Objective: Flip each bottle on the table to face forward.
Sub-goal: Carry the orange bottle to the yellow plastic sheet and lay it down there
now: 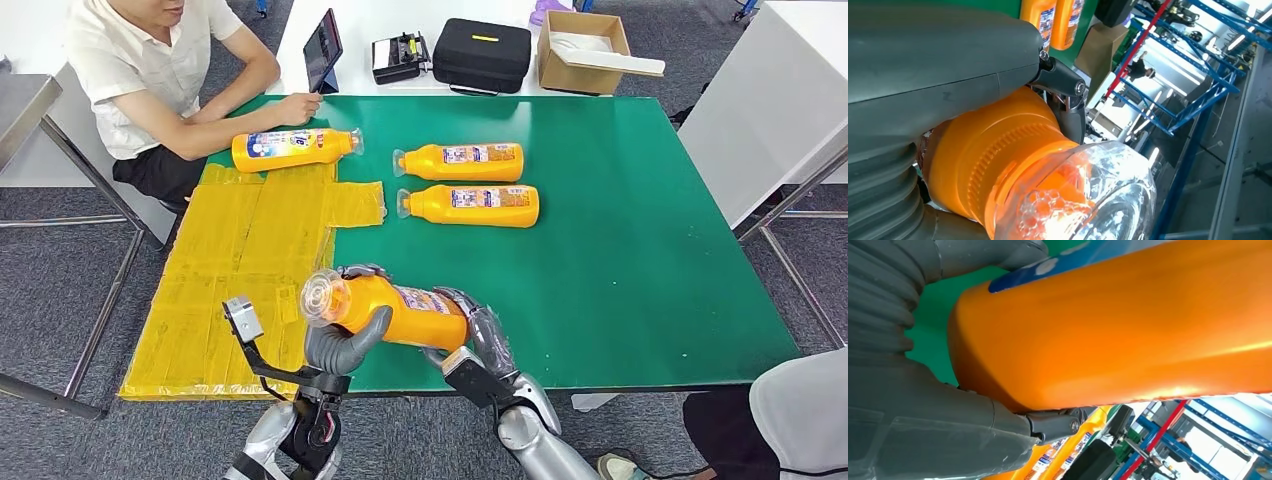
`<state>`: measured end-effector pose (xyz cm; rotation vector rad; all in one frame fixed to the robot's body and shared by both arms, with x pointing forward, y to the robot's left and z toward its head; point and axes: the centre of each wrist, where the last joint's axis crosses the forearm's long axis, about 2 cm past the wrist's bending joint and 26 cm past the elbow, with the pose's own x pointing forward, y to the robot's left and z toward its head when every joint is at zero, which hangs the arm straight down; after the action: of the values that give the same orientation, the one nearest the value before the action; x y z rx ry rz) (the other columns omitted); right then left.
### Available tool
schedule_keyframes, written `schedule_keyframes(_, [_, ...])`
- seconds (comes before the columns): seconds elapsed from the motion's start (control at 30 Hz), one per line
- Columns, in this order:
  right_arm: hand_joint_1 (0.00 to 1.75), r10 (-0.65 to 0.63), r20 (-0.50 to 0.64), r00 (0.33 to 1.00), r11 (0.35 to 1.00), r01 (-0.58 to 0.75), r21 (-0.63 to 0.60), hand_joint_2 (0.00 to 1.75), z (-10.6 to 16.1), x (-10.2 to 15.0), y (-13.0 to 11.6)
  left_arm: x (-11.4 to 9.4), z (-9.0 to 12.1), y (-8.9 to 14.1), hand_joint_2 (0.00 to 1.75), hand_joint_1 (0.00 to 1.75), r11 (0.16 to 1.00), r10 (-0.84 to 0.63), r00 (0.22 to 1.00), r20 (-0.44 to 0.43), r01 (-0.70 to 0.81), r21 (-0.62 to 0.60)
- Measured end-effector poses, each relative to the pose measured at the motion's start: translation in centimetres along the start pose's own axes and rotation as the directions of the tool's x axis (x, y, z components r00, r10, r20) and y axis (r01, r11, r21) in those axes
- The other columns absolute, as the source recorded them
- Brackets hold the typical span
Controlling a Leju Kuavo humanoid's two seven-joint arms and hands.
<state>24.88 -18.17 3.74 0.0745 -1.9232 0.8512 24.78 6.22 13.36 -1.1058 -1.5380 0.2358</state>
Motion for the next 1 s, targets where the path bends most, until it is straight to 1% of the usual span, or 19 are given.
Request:
schedule_keyframes(0.07, [0.36,-0.003,-0.005,1.000,1.000,0.003,-0.005,1.75,-0.01,0.00,-0.01,-0.18,0.01,-0.20,1.75,1.75,0.999,-0.052,0.999,0.010,0.052,0.012])
schedule_keyframes(0.1, [0.05,-0.004,-0.007,1.000,1.000,0.004,-0.006,1.75,-0.03,0.01,0.00,-0.26,0.00,-0.29,1.75,1.75,0.997,-0.072,0.997,0.013,0.071,0.021])
schedule_keyframes(0.13, [0.00,-0.005,-0.009,1.000,1.000,0.005,-0.008,1.75,-0.07,0.05,0.04,-0.31,-0.02,-0.36,1.75,1.75,0.996,-0.084,0.996,0.015,0.083,0.032])
schedule_keyframes(0.53, [0.00,-0.027,0.010,1.000,0.999,0.028,-0.040,1.75,-0.66,0.58,0.65,0.16,-0.45,-0.45,1.75,1.75,0.990,-0.086,0.996,0.030,0.082,0.117])
schedule_keyframes(0.87, [0.00,-0.032,0.014,0.999,0.998,0.033,-0.045,1.75,-0.86,0.75,0.83,0.46,-0.80,-0.42,1.75,1.75,0.986,-0.099,0.994,0.052,0.091,0.137])
schedule_keyframes(0.93, [0.00,-0.024,0.017,1.000,0.998,0.025,-0.053,1.75,-0.92,0.79,0.84,0.54,-0.83,-0.38,1.75,1.75,0.981,-0.134,0.989,0.069,0.122,0.152])
schedule_keyframes(1.0, [0.00,-0.003,0.021,1.000,0.998,0.005,-0.069,1.75,-0.99,0.84,0.82,0.60,-0.78,-0.24,1.75,1.75,0.962,-0.227,0.969,0.101,0.207,0.180])
